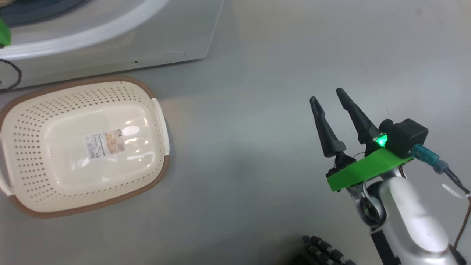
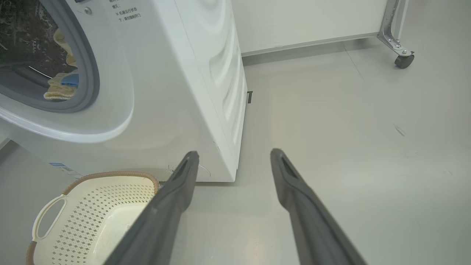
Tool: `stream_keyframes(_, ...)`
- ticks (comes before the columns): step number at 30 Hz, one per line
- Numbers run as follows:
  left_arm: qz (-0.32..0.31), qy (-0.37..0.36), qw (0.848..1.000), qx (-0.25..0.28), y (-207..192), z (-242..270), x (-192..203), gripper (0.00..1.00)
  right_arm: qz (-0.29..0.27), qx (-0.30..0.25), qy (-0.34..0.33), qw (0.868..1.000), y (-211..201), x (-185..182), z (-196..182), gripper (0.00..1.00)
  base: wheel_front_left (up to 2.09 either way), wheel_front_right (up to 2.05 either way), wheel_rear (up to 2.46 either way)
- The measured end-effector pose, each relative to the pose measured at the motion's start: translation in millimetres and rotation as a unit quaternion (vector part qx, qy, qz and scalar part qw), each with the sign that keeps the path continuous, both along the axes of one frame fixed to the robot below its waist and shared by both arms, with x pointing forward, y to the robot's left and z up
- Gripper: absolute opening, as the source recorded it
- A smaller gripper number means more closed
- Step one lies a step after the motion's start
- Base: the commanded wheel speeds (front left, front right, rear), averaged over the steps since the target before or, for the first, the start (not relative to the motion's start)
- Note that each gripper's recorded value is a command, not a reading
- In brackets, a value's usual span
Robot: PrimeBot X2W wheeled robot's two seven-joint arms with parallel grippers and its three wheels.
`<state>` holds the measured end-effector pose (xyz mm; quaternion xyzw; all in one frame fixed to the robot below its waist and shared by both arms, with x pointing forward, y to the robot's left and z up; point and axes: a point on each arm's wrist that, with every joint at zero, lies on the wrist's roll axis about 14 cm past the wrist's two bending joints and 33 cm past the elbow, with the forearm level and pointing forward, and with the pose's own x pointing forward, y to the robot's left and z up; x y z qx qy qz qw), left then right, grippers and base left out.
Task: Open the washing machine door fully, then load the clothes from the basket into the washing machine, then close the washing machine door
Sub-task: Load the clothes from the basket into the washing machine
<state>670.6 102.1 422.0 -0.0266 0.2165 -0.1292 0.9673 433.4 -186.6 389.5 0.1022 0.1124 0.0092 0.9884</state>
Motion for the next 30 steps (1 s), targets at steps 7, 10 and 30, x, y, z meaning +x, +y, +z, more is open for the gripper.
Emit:
stream_keyframes(7, -0.012, 0.047, 0.999, 0.014, -5.3, -21.2, 27.2, 1.00, -0.020, 0.002, 0.016, 1.000, -13.6, -1.1, -11.0, 1.00, 0.00, 0.00, 0.00)
stream_keyframes(10, -0.011, 0.064, 0.998, 0.026, -4.0, -30.8, 37.0, 1.00, -0.027, 0.004, 0.025, 0.999, -17.1, -4.0, -16.7, 1.00, 0.00, 0.00, 0.00)
stream_keyframes(30, 0.017, 0.243, 0.967, 0.078, 11.1, -84.7, 42.8, 0.19, -0.037, -0.001, 0.047, 0.998, -26.8, -2.5, -32.9, 1.00, 0.00, 0.00, 0.00)
